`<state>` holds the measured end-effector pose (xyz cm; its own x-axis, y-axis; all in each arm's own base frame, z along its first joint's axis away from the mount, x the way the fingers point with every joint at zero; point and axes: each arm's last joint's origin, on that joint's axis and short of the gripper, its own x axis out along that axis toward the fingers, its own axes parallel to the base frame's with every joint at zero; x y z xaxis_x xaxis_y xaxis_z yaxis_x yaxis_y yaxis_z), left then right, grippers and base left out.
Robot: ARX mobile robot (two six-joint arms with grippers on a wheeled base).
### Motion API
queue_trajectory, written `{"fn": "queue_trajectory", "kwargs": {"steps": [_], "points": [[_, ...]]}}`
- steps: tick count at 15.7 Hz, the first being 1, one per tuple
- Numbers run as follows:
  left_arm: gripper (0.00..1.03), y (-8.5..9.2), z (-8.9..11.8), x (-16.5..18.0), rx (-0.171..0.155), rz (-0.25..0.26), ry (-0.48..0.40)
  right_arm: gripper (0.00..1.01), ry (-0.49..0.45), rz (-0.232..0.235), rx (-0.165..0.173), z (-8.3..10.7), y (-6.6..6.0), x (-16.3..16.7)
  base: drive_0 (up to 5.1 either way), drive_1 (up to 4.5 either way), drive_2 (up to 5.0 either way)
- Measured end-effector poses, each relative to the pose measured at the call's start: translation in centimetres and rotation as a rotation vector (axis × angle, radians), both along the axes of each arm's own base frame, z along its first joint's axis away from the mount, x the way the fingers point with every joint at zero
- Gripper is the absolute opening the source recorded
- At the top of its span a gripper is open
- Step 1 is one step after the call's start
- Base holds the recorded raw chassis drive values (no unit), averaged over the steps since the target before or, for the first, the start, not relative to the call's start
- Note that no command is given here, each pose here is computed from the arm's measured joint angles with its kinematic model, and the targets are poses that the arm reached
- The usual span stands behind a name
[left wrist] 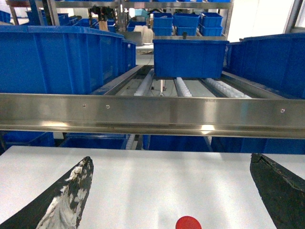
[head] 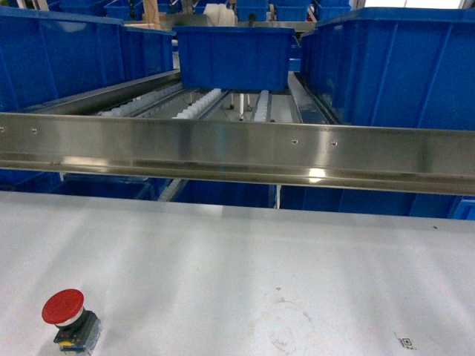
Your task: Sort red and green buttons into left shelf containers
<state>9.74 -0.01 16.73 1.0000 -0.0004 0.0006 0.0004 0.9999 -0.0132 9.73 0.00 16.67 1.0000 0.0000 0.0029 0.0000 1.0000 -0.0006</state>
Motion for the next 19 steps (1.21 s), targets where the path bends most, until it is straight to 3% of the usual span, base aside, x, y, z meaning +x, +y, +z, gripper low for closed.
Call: {"fn": "queue_trajectory", "kwargs": {"steps": [13, 14, 15, 16, 19], "points": [[0.98, 0.0, 0.0, 0.0, -0.002, -0.005, -0.002, 0.98, -0.019, -0.006, 0.000, 0.2, 0.0, 0.1, 0.0, 0.00, 0.0], [0.98, 0.4, 0.4, 0.1, -0.003, -0.013, -0.037, 0.98, -0.059, -0.006, 0.001, 0.7, 0.1, 0.5, 0.0, 0.00, 0.0], [0.98, 0.7, 0.6, 0.3, -0.001, -0.011, -0.049, 0.98, -0.043, 0.002, 0.001, 0.7, 0.2, 1.2, 0.0, 0.00, 0.0], [0.98, 1.1, 0.7, 0.8, 0.002, -0.020, -0.056, 0.98, -0.045, -0.003, -0.008, 0.7, 0.2, 2.0, 0.0, 0.00, 0.0], [0.98, 0.8, 0.6, 3.7, 0.035, -0.111, -0.026, 0.98, -0.023, -0.042, -0.049, 1.3, -0.7, 5.8, 0.0, 0.00, 0.0]]}}
